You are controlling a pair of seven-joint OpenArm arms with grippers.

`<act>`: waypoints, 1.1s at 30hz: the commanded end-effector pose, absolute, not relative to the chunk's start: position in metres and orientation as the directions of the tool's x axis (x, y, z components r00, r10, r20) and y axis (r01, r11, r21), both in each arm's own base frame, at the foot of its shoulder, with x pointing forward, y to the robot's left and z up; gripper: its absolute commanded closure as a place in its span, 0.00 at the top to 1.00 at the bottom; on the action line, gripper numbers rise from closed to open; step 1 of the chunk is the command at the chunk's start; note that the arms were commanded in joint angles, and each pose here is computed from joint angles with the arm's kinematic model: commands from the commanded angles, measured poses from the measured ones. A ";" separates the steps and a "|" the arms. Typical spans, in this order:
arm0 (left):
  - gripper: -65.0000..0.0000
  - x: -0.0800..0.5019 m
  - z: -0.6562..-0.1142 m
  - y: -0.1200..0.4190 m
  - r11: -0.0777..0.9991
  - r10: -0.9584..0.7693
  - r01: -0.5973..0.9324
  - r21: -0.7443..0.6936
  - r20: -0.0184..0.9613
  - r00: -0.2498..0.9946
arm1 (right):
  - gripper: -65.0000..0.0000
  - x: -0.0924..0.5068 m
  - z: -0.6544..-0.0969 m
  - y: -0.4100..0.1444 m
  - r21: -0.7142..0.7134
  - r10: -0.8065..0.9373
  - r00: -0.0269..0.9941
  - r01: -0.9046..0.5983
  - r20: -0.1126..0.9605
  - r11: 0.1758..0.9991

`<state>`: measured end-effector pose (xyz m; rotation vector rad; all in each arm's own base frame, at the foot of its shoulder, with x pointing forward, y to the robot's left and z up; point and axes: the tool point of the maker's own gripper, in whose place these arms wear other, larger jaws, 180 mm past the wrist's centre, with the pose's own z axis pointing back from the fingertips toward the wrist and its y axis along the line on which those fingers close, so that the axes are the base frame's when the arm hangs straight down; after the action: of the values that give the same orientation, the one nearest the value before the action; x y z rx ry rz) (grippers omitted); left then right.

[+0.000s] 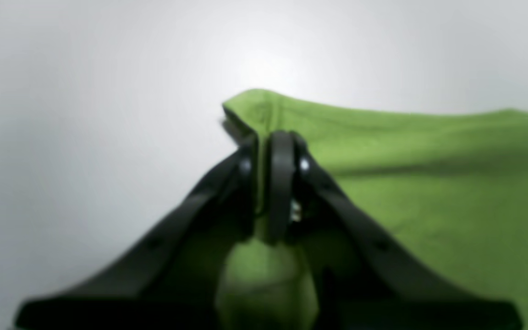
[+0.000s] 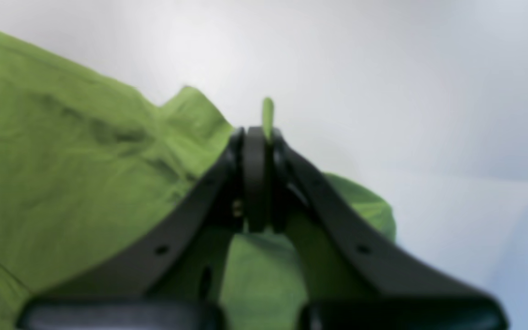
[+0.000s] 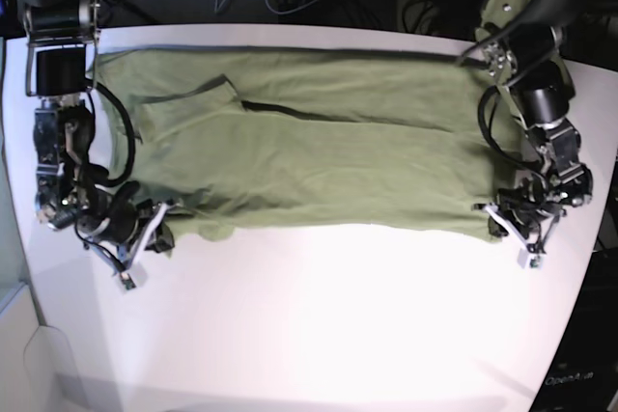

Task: Fold the T-shirt properly
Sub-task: 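Lift the hem edge with both grippers and pull it taut, then fold the held hem over toward the collar with both grippers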

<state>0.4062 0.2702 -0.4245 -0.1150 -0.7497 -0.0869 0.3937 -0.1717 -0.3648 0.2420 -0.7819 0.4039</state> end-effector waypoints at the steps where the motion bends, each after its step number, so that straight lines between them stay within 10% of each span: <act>1: 0.06 0.420 -0.400 0.281 0.993 -0.043 0.109 -0.043 0.727 0.685 | 0.02 0.404 -0.342 -0.172 0.041 0.258 0.582 -0.451 0.772 0.892; 33: 0.06 0.312 -0.351 0.274 0.968 -0.232 0.073 0.242 0.734 0.638 | 0.02 0.274 -0.329 -0.176 -0.012 0.262 0.552 -0.415 0.792 0.910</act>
<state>0.3015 0.2709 -0.3682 0.1783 -0.8038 -0.1733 0.2660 -0.1739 -0.3430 0.1893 -0.8486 0.4001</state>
